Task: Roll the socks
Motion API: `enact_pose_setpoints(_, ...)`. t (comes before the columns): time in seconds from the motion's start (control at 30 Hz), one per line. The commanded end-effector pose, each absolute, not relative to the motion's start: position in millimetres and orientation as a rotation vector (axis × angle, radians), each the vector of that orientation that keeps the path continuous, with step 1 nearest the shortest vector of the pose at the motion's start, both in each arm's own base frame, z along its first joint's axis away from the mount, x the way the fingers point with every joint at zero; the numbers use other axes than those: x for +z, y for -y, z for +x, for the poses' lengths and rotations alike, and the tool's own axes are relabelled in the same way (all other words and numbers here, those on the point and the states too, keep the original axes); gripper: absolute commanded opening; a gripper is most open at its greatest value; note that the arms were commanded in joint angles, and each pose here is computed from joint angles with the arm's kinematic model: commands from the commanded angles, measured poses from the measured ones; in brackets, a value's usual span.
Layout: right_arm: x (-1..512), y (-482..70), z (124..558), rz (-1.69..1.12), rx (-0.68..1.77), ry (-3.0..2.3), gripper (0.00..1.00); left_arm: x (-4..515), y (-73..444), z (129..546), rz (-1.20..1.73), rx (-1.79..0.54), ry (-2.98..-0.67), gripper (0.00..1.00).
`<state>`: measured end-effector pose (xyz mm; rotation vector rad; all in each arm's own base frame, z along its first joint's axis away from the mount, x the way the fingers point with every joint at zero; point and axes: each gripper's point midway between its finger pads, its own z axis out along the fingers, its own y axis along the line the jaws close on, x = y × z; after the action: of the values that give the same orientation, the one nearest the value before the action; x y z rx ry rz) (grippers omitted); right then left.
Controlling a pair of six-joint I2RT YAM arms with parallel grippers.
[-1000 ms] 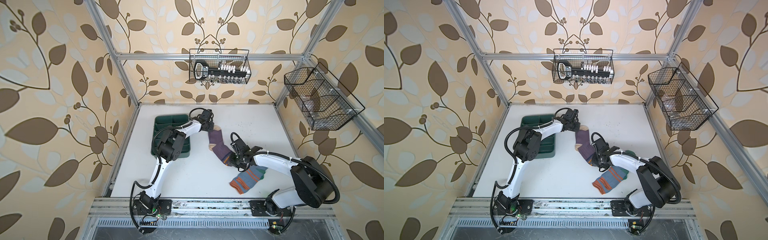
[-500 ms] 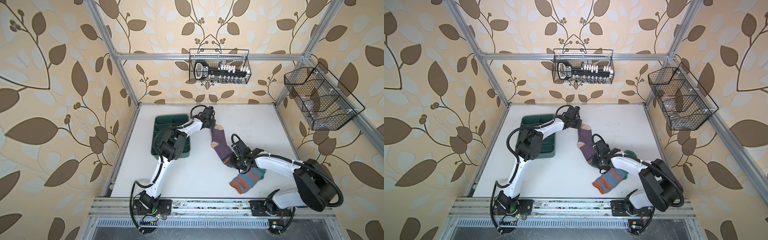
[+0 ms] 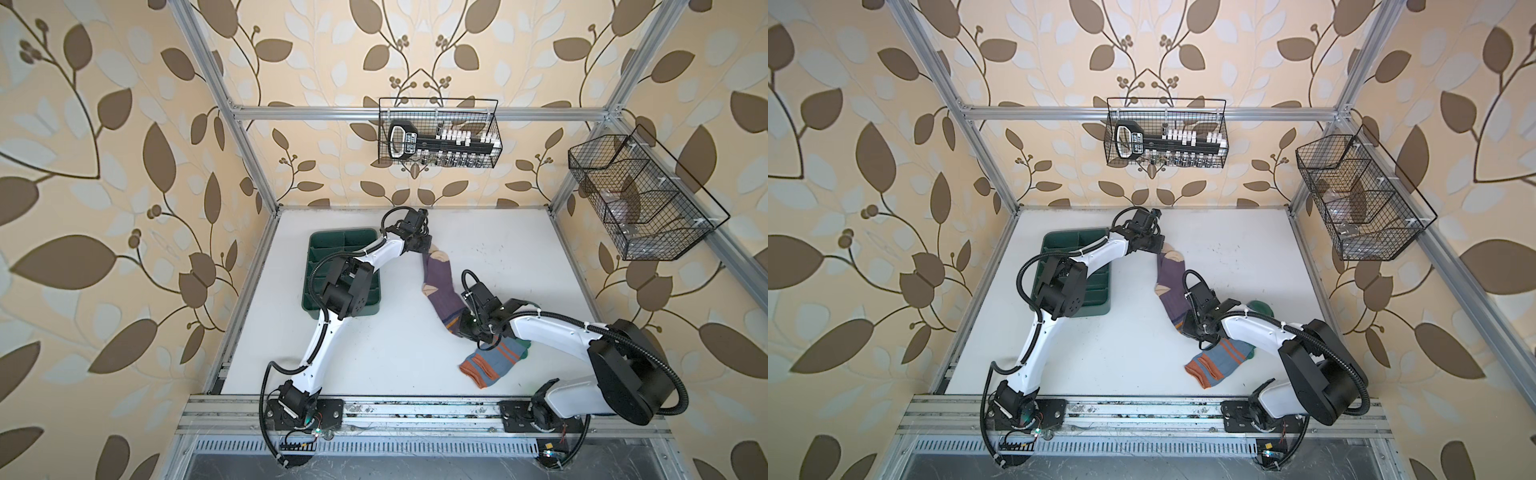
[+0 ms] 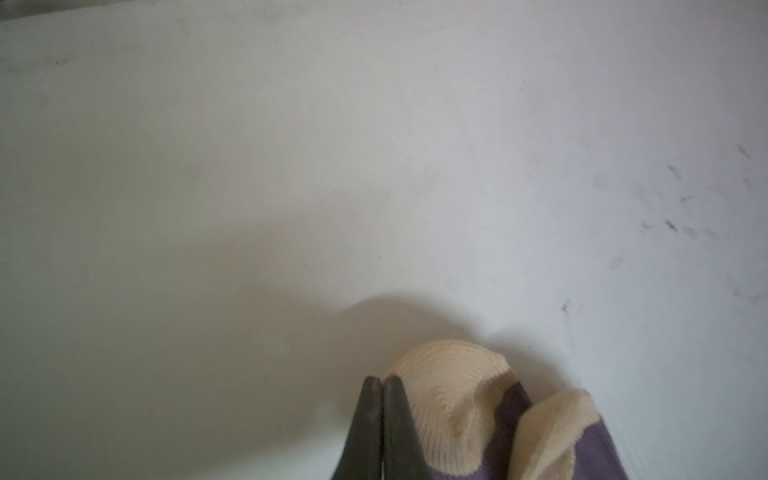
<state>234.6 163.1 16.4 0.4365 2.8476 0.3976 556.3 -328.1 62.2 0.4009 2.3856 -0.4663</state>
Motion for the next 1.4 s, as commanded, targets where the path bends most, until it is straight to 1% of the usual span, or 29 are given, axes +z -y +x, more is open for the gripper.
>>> enact_pose_setpoints(0.0, 2, -159, 214, 0.408, 0.344, -2.956, 0.05, 83, 336, 565, 0.44, -0.54, -2.323, 0.0)
enact_pose_setpoints(0.1, 4, -160, 218, 0.412, 0.34, -2.945, 0.11, 82, 336, 562, 0.446, -0.548, -2.33, 0.0)
enact_pose_setpoints(0.13, 6, -160, 220, 0.411, 0.343, -2.94, 0.16, 81, 335, 561, 0.447, -0.545, -2.332, 0.03)
enact_pose_setpoints(0.17, 8, -160, 221, 0.412, 0.343, -2.935, 0.19, 82, 335, 560, 0.447, -0.543, -2.33, 0.13)
enact_pose_setpoints(0.23, 13, -160, 226, 0.413, 0.351, -2.923, 0.27, 87, 331, 559, 0.444, -0.532, -2.321, 0.43)
enact_pose_setpoints(0.27, 15, -160, 228, 0.412, 0.357, -2.917, 0.3, 82, 328, 556, 0.444, -0.52, -2.334, 0.49)
enact_pose_setpoints(0.3, 19, -161, 230, 0.407, 0.365, -2.911, 0.33, 85, 325, 555, 0.44, -0.508, -2.329, 0.58)
enact_pose_setpoints(0.33, 23, -161, 233, 0.4, 0.372, -2.904, 0.38, 90, 322, 555, 0.434, -0.502, -2.324, 0.66)
enact_pose_setpoints(0.4, 31, -163, 237, 0.366, 0.385, -2.89, 0.51, 105, 317, 556, 0.419, -0.502, -2.302, 0.77)
enact_pose_setpoints(0.47, 42, -162, 242, 0.328, 0.379, -2.872, 0.68, 126, 310, 558, 0.4, -0.498, -2.267, 0.93)
enact_pose_setpoints(0.5, 48, -162, 244, 0.294, 0.376, -2.858, 0.76, 139, 305, 559, 0.389, -0.496, -2.248, 0.99)
enact_pose_setpoints(0.53, 54, -161, 246, 0.27, 0.363, -2.847, 0.83, 153, 300, 560, 0.375, -0.496, -2.227, 0.99)
enact_pose_setpoints(0.63, 77, -158, 258, 0.15, 0.33, -2.784, 0.93, 203, 283, 557, 0.314, -0.521, -2.155, 0.99)
enact_pose_setpoints(0.77, 104, -169, 288, -0.017, 0.385, -2.689, 0.99, 270, 251, 542, 0.201, -0.591, -2.043, 0.99)
enact_pose_setpoints(0.87, 106, -174, 313, -0.056, 0.405, -2.685, 1.0, 306, 224, 521, 0.121, -0.612, -2.013, 0.99)
enact_pose_setpoints(1.0, 89, -172, 338, -0.044, 0.399, -2.722, 1.0, 321, 199, 475, 0.069, -0.607, -2.038, 0.99)
enact_pose_setpoints(1.1, 70, -175, 342, -0.058, 0.394, -2.763, 1.0, 320, 184, 435, 0.06, -0.606, -2.051, 0.99)
enact_pose_setpoints(1.23, 42, -181, 332, -0.071, 0.421, -2.839, 1.0, 325, 167, 386, 0.082, -0.602, -2.043, 0.99)
enact_pose_setpoints(1.37, 27, -199, 307, -0.135, 0.443, -2.875, 1.0, 332, 158, 351, 0.126, -0.605, -2.022, 0.99)
